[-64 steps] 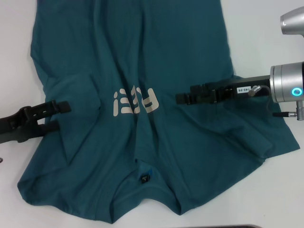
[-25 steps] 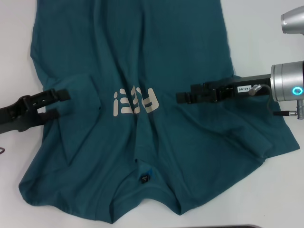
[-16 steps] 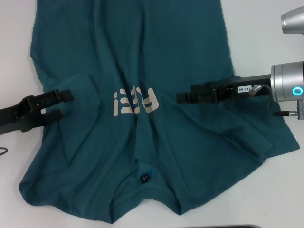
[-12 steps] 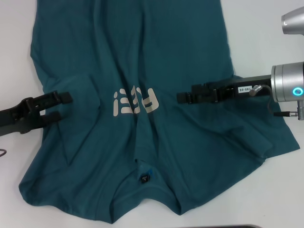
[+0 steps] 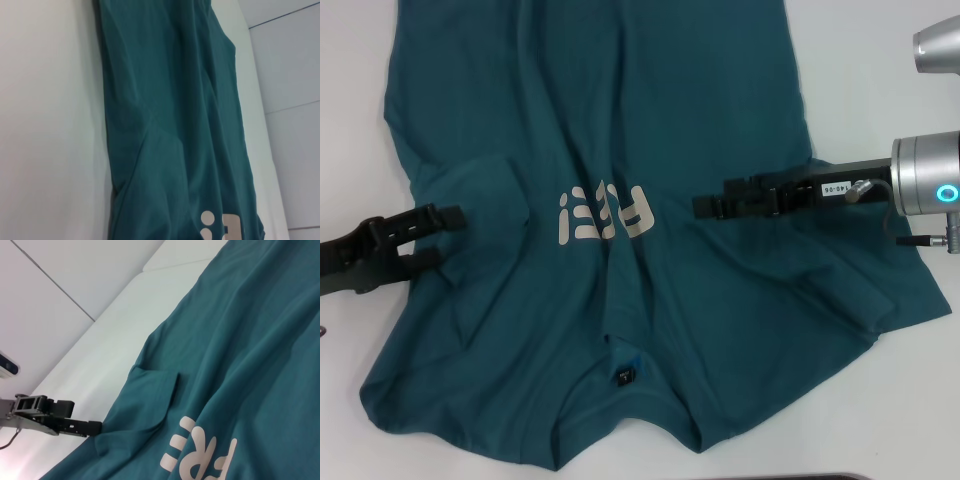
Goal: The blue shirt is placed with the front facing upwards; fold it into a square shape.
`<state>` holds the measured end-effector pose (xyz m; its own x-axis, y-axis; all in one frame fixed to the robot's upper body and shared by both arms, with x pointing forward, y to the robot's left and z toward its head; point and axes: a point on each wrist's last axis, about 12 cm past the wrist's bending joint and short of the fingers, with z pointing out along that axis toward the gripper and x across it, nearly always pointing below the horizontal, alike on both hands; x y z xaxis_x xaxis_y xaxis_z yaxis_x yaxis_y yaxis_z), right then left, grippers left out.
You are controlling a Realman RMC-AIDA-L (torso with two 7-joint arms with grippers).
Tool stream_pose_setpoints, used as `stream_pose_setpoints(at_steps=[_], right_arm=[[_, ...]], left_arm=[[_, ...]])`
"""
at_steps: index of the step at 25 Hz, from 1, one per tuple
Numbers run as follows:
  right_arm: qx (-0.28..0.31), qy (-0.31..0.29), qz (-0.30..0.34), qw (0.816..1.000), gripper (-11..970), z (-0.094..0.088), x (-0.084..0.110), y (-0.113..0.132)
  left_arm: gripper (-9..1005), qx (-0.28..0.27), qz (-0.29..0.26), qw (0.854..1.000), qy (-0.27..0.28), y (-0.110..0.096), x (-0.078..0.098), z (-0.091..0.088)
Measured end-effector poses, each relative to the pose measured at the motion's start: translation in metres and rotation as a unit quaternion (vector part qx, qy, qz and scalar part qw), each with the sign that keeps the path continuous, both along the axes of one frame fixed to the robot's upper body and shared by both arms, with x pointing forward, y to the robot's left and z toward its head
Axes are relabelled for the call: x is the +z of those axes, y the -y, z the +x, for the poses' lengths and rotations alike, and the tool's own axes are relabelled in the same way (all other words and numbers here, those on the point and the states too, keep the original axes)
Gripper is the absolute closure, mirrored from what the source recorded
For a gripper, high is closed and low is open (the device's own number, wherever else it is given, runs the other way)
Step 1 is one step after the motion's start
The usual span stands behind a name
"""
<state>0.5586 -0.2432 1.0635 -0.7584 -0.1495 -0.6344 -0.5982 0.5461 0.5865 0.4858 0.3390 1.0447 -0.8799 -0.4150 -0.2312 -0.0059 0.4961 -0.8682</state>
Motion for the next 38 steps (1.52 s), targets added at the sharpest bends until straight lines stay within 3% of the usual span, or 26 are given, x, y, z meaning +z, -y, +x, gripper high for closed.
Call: stream_pose_setpoints(at_steps=[5, 11, 18, 24, 38], right_arm=[[0.001, -0.001, 0.001, 1.000, 111, 0.000, 0.000, 0.000], [0.001, -0.001, 0.001, 1.000, 112, -0.001, 0.000, 0.000], [0.000, -0.002, 0.001, 1.000, 113, -0.001, -0.001, 0.000], [0.001, -0.002, 0.001, 1.000, 114, -0.001, -0.001, 0.000], [0.001, -0.002, 0.001, 1.000, 117, -0.001, 0.000, 0.000]], left_arm=[[31, -0.026, -0.014, 1.000, 0.002, 0.007, 0.004, 0.001], [32, -0.124, -0.077, 0.989, 0.019, 0.023, 0.024, -0.007], [32, -0.059, -0.034, 0.998, -0.013, -0.001, 0.016, -0.011], [31, -0.077, -0.007, 0.996, -0.048, -0.006, 0.008, -0.021], [31, -0.075, -0.022, 0.994, -0.071, 0.000, 0.006, -0.022]])
